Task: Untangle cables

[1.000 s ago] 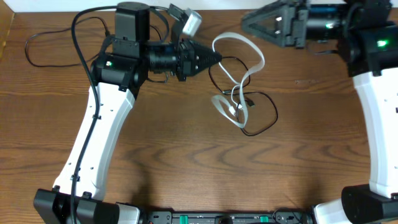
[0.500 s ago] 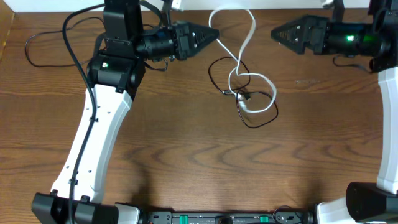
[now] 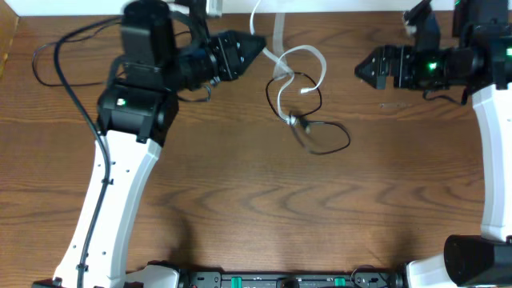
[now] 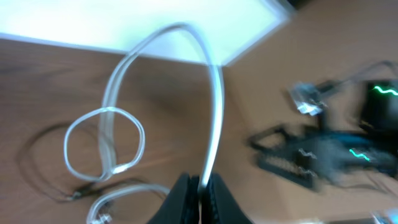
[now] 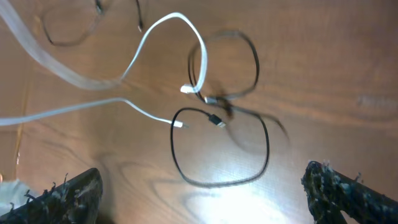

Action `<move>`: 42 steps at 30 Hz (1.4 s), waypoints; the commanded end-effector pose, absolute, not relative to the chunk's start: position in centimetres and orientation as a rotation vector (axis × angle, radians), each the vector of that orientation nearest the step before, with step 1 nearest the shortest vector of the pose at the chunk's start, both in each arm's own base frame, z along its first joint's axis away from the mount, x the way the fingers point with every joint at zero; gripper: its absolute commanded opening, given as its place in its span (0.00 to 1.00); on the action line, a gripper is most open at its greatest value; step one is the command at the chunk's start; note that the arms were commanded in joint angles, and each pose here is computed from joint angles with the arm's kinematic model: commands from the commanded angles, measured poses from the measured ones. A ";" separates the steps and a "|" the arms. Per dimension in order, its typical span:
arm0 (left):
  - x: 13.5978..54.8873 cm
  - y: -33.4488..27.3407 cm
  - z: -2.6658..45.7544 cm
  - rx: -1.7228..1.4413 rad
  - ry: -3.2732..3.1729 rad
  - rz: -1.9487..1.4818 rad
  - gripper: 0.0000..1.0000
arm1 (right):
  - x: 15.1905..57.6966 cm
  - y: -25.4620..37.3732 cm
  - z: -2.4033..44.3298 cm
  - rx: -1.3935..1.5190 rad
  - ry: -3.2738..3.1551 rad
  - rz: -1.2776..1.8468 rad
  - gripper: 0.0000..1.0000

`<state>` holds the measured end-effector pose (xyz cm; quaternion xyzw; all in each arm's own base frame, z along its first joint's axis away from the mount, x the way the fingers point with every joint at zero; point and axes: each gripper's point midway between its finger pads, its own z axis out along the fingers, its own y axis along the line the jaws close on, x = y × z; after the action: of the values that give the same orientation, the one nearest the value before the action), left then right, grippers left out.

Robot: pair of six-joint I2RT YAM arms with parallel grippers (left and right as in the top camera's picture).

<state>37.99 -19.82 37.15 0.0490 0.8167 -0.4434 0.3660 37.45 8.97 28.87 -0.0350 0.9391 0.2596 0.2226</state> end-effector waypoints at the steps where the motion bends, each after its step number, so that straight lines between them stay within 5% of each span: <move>1: 40.5 -17.0 35.2 0.001 2.123 -0.796 0.07 | 36.1 9.9 26.6 -0.146 2.660 0.752 0.99; 11: 40.7 -17.6 36.3 -0.072 2.088 -0.867 0.08 | 32.8 18.0 17.4 -0.576 2.703 0.836 0.99; 17: 40.6 -17.6 36.1 -0.075 2.099 -0.865 0.07 | 32.3 20.2 12.3 -0.619 2.740 0.526 0.95; 23: 40.5 -17.6 36.0 -0.076 2.104 -0.865 0.07 | 31.6 22.5 10.9 -0.714 2.685 0.452 0.79; 26: 40.5 -17.6 35.8 -0.079 2.113 -0.863 0.07 | 32.2 21.8 10.5 -0.620 2.697 0.339 0.59; 30: 40.3 -17.5 35.4 -0.083 2.129 -0.860 0.07 | 33.4 20.8 10.6 -0.486 2.694 0.258 0.47; 36: 40.1 -17.5 35.1 -0.086 2.144 -0.856 0.07 | 33.3 20.5 10.5 -0.508 2.696 0.238 0.55; 42: 40.1 -17.5 35.1 -0.079 2.143 -0.853 0.07 | 32.2 20.5 9.8 -0.664 2.698 0.214 0.50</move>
<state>40.24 -17.65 34.53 -0.0332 0.8522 -0.3412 0.3952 33.09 20.84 10.41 -0.2029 0.9570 0.0901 0.1867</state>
